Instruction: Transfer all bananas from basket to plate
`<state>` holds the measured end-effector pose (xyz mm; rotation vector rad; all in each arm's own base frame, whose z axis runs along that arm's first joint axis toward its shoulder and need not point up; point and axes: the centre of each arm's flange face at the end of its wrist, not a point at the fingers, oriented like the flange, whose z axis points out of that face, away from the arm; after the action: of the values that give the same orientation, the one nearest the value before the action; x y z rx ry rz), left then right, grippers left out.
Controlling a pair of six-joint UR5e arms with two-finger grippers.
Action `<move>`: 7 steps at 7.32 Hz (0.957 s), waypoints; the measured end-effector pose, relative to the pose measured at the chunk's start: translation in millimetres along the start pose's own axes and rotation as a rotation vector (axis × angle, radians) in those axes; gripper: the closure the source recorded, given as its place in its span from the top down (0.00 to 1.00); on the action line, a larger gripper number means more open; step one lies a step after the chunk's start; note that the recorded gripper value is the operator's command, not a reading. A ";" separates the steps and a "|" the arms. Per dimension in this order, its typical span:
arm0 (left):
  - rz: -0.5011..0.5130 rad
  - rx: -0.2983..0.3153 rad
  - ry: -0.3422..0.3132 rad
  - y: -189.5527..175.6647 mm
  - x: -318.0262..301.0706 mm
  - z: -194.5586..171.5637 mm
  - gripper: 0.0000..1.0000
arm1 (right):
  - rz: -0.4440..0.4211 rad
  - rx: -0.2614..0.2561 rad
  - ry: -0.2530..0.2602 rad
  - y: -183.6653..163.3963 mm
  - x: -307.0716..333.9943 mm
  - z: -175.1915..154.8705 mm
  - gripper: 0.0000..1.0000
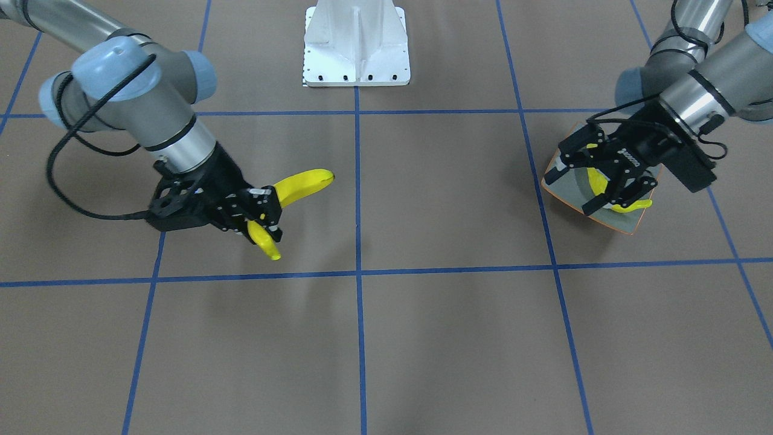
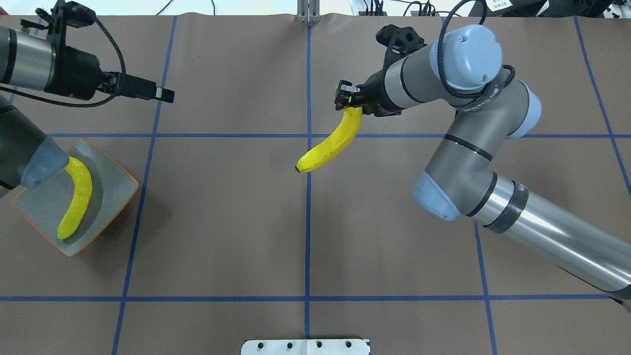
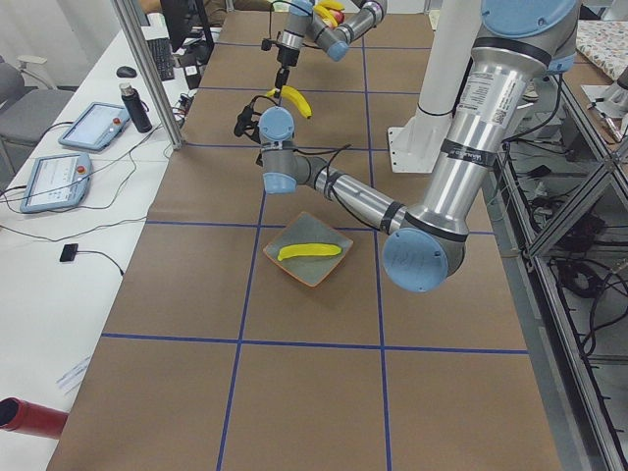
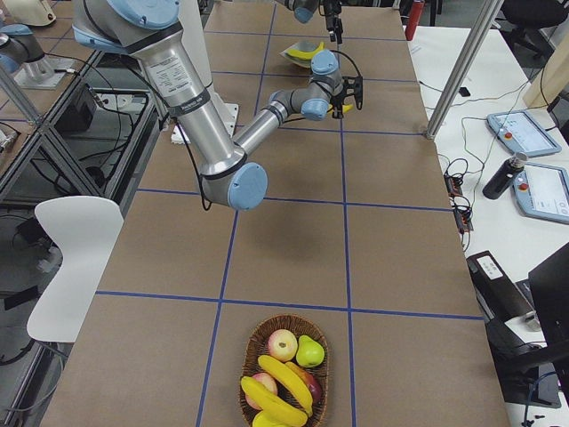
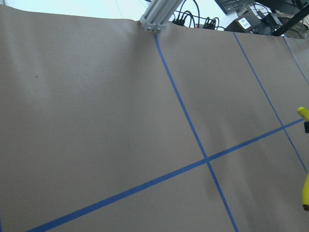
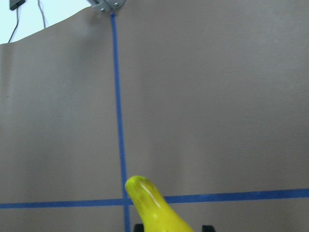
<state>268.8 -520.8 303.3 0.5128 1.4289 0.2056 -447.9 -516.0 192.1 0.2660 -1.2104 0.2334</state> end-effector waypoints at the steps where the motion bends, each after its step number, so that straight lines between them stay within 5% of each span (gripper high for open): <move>1: 0.025 -0.015 0.037 5.6 17.7 12.0 0.99 | -0.007 0.007 -0.031 14.9 -28.8 3.2 0.00; 7: 0.092 -0.152 0.198 67.2 96.9 69.8 0.99 | -0.041 0.069 -0.227 89.8 -115.2 5.9 0.00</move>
<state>362.3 -434.9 251.6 0.4425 1.5689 0.4460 -520.3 -437.1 92.6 0.3851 -1.4213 0.2142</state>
